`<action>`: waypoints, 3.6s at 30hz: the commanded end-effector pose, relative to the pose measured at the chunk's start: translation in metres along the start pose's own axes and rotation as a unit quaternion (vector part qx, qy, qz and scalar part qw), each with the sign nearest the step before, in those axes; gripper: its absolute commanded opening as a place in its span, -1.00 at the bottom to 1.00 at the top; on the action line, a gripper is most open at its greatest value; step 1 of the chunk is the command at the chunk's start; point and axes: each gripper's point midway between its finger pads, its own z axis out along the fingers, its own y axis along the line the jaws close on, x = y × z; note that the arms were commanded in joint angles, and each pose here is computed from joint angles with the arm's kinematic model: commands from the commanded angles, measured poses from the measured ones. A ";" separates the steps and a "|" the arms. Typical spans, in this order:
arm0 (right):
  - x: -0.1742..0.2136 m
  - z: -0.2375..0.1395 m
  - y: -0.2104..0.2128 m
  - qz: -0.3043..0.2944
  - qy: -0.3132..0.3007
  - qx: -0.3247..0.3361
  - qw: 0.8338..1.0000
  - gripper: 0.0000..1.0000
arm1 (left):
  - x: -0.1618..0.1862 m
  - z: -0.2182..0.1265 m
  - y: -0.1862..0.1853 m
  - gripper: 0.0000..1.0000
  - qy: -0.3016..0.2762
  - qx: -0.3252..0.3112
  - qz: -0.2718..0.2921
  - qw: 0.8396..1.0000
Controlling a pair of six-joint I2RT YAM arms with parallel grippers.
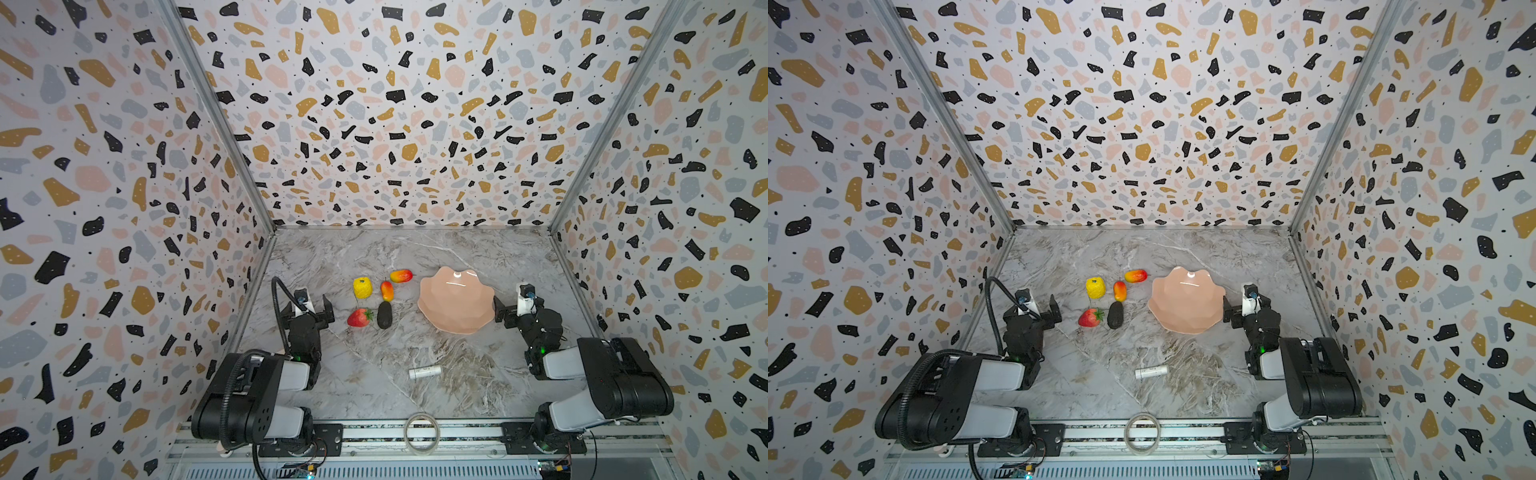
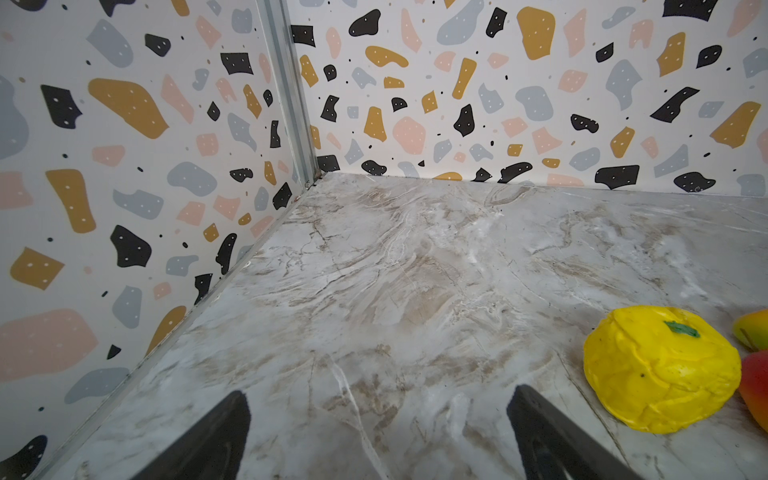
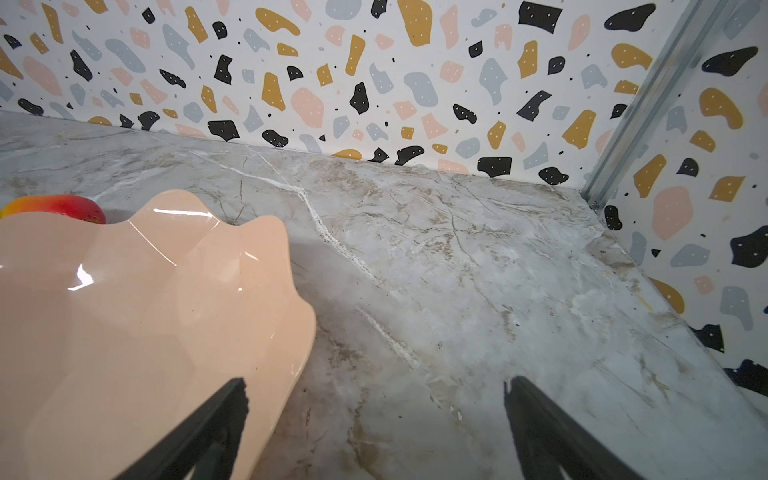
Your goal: Place and organize the fake fruits in the fruit bowl
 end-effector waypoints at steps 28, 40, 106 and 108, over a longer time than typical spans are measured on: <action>-0.184 0.104 0.240 0.008 0.064 -0.253 0.965 0.98 | -0.160 -0.020 -0.041 0.99 0.136 0.057 -0.042 0.988; -0.132 0.165 0.410 0.033 0.166 -0.365 0.916 0.98 | -0.145 -0.041 -0.056 0.99 0.209 0.118 -0.013 0.971; -0.159 0.116 0.439 0.060 0.139 -0.402 0.903 -0.34 | -0.139 -0.052 -0.064 0.99 0.194 0.155 -0.026 0.968; -0.173 0.108 0.416 0.081 0.125 -0.408 0.901 -0.38 | -0.138 -0.051 -0.065 0.99 0.194 0.155 -0.026 0.968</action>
